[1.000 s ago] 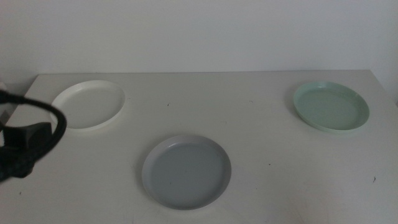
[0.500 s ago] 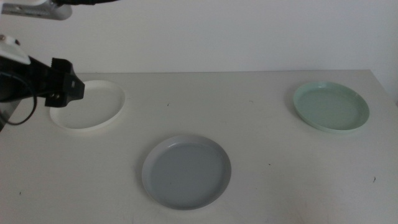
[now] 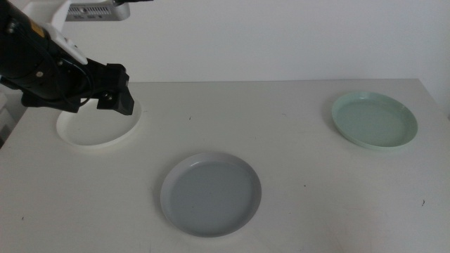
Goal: Stack the three bowls on top of each other.
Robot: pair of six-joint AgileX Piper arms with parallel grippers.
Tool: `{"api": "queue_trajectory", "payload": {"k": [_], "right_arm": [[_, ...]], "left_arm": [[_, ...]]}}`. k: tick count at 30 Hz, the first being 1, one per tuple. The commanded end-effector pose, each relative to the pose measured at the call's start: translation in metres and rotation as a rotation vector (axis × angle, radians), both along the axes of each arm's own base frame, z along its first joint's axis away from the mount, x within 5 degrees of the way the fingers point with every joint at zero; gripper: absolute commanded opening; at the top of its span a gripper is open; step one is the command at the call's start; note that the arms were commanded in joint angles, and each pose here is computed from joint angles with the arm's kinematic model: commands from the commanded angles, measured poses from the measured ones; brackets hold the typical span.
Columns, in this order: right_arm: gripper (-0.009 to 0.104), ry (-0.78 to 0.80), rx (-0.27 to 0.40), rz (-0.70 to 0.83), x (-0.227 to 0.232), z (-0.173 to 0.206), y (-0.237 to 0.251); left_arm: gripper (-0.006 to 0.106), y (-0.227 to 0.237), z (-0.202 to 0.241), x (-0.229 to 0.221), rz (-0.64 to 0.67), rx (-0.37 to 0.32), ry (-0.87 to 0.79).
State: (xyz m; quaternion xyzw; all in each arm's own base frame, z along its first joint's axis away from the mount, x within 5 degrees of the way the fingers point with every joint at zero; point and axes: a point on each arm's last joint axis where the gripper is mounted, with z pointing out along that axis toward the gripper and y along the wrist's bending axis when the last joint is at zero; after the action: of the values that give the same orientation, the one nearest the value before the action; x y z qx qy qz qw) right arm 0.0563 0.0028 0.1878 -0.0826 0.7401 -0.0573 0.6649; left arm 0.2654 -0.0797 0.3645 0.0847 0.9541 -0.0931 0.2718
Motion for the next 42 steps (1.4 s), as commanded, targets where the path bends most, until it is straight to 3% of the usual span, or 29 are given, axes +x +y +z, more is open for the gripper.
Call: {"api": "queue_trajectory", "payload": {"k": [1, 13, 18, 33, 42], "right_arm": [[0.052, -0.103, -0.012, -0.015, -0.002, 0.010, -0.001], [0.052, -0.103, -0.012, -0.015, -0.002, 0.010, -0.001], [0.052, -0.103, -0.012, -0.015, -0.002, 0.010, -0.001], [0.052, -0.103, -0.012, -0.015, -0.002, 0.010, -0.001], [0.052, -0.103, -0.012, -0.015, -0.002, 0.010, -0.001]], "left_arm": [[0.105, -0.004, 0.017, -0.001, 0.001, -0.047, -0.077], [0.105, -0.006, 0.011, 0.009, 0.005, -0.051, -0.083], [0.105, -0.012, -0.004, 0.020, 0.014, -0.075, -0.015], [0.105, -0.035, -0.111, 0.075, 0.023, -0.069, 0.315], [0.103, -0.055, -0.165, 0.093, -0.006, -0.063, 0.373]]}}
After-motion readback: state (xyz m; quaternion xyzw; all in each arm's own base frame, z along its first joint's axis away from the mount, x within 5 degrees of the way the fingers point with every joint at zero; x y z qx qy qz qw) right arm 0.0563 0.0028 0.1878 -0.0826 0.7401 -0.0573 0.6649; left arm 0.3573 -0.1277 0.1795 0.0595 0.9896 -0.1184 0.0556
